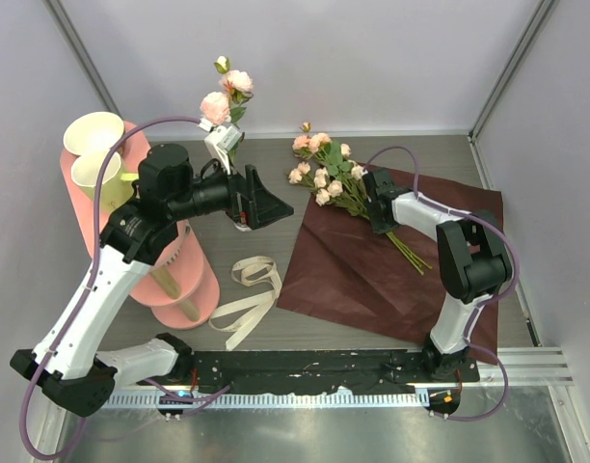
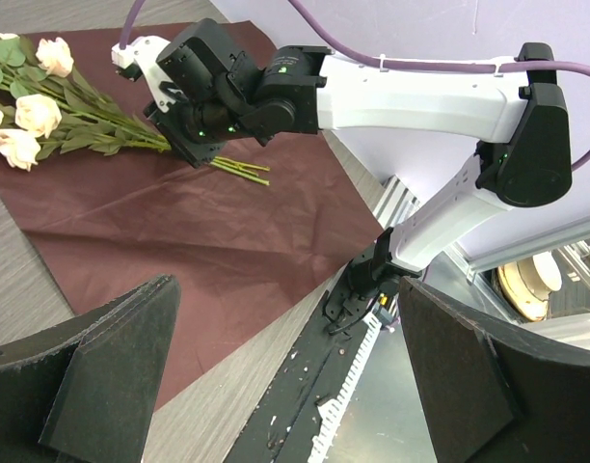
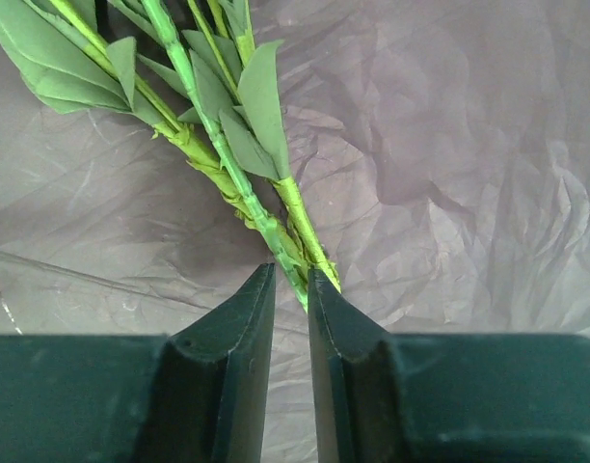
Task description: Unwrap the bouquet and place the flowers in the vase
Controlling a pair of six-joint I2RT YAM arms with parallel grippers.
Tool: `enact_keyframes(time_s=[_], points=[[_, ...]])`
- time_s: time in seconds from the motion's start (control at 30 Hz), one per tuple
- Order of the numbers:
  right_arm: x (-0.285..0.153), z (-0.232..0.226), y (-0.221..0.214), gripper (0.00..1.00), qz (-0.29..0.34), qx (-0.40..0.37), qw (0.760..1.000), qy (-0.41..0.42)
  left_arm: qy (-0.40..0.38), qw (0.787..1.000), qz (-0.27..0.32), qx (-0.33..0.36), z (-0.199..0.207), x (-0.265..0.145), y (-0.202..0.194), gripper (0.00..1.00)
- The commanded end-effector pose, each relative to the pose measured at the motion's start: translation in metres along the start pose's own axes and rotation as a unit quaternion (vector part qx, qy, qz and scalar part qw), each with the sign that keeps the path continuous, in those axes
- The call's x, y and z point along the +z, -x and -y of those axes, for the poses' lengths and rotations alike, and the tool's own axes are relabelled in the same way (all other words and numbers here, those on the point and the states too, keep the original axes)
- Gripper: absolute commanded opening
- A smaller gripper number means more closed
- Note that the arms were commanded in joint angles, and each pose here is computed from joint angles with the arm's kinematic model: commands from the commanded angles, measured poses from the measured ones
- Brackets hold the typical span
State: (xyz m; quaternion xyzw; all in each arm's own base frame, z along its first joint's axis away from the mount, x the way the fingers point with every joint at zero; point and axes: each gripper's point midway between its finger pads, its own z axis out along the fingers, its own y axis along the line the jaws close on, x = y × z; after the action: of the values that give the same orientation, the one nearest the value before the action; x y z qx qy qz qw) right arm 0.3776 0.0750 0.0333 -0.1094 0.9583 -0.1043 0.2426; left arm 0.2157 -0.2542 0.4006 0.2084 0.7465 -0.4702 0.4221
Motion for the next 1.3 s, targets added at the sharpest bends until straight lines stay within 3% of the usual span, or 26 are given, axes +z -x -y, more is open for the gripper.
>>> enact_keyframes(time_s=[0.0,0.17,0.47,0.63,0.77,0.97,1.1,1.27], points=[[0.001,-0.007,0.007,0.23,0.012,0.001,1.000,0.013,-0.019,1.000,0.011,0.015,0.008,-0.002,0.007,1.00],[0.000,-0.014,0.006,0.16,0.012,0.000,1.000,0.027,-0.018,1.000,0.010,0.014,0.006,-0.001,0.005,1.00],[0.017,-0.018,-0.002,0.19,-0.004,-0.009,1.000,0.023,-0.019,1.000,0.010,0.011,0.007,-0.003,0.003,1.00],[0.015,-0.023,0.006,0.16,0.012,-0.030,0.999,0.015,-0.017,1.000,0.011,0.008,0.007,-0.004,0.003,1.00],[-0.014,-0.025,0.027,0.01,0.057,-0.043,0.997,-0.012,-0.014,1.000,0.012,0.006,0.006,-0.004,0.003,1.00],[-0.065,-0.017,0.060,0.01,0.124,0.012,0.992,-0.009,-0.009,1.000,0.013,-0.012,0.001,0.004,0.004,1.00],[-0.110,-0.021,0.077,0.01,0.190,0.043,0.980,0.051,-0.008,0.999,0.014,-0.033,-0.004,0.013,0.004,1.00],[-0.142,-0.031,0.068,0.01,0.224,0.070,0.965,0.113,-0.020,0.997,0.014,-0.076,-0.009,0.032,0.007,0.99]])
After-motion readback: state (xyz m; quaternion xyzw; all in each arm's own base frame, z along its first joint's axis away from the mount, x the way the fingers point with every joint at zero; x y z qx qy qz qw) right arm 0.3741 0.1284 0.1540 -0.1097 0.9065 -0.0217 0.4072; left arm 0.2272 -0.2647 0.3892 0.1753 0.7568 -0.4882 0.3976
